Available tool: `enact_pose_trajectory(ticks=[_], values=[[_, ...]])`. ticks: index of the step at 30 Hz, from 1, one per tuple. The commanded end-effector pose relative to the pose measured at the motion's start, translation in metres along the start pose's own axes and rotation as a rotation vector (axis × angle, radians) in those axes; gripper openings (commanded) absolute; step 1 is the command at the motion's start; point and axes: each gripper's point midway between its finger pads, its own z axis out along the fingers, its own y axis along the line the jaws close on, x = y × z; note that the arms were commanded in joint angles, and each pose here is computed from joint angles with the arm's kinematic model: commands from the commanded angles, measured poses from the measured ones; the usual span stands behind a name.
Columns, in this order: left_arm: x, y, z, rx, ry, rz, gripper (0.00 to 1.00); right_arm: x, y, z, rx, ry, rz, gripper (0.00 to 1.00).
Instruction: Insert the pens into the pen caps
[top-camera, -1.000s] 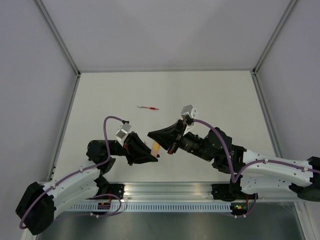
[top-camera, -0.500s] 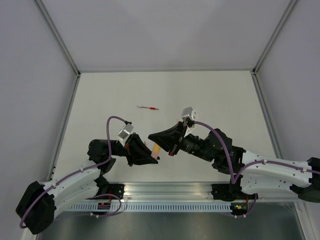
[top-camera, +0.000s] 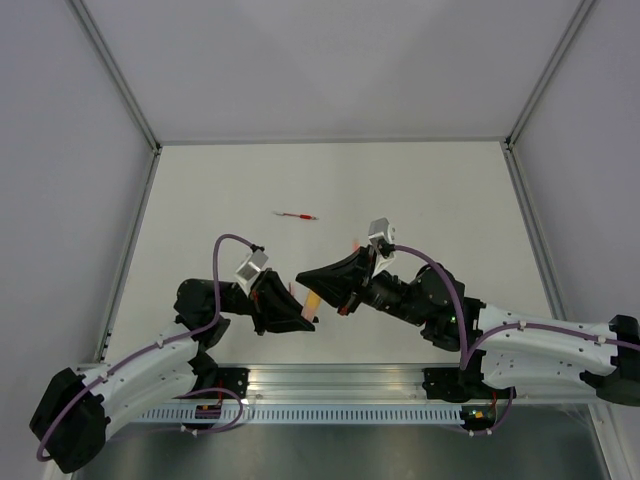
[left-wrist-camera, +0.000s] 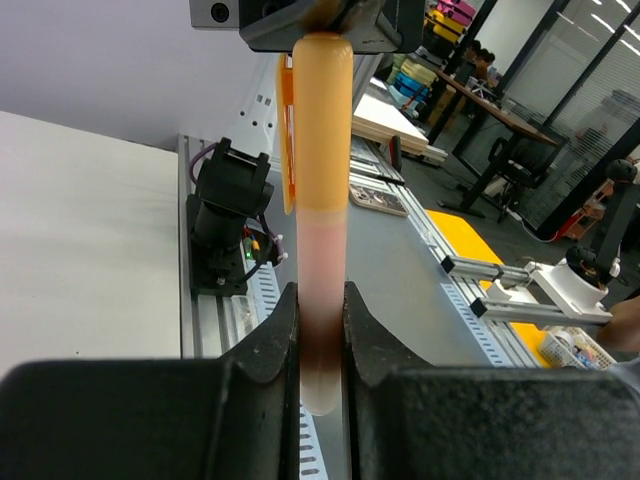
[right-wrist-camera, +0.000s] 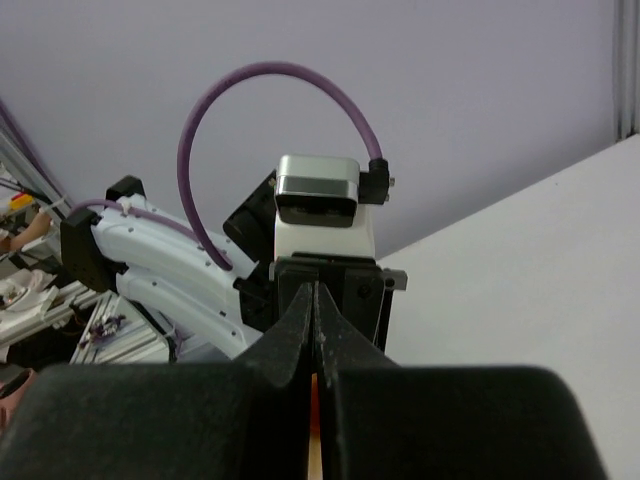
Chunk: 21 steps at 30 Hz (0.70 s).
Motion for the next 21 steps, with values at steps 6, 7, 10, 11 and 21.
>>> enact_pose_trajectory(ticks=[6, 7, 10, 11, 21], values=[[-0.095, 0.003, 0.009, -0.105, -0.326, 0.245, 0.02, 0.175, -0.019, -0.059, 0.020, 0.572, 0.094, 0.00], [-0.094, 0.006, 0.010, -0.106, -0.321, 0.239, 0.02, 0.172, -0.019, -0.060, 0.021, 0.565, 0.096, 0.00], [-0.093, 0.007, 0.011, -0.101, -0.321, 0.233, 0.02, 0.166, -0.024, -0.065, 0.059, 0.552, 0.087, 0.00], [-0.092, 0.008, 0.011, -0.103, -0.318, 0.227, 0.02, 0.162, -0.027, -0.065, 0.081, 0.539, 0.083, 0.00], [-0.052, 0.064, 0.000, -0.328, -0.234, 0.067, 0.02, -0.079, -0.110, -0.091, 0.839, -0.057, -0.081, 0.00]])
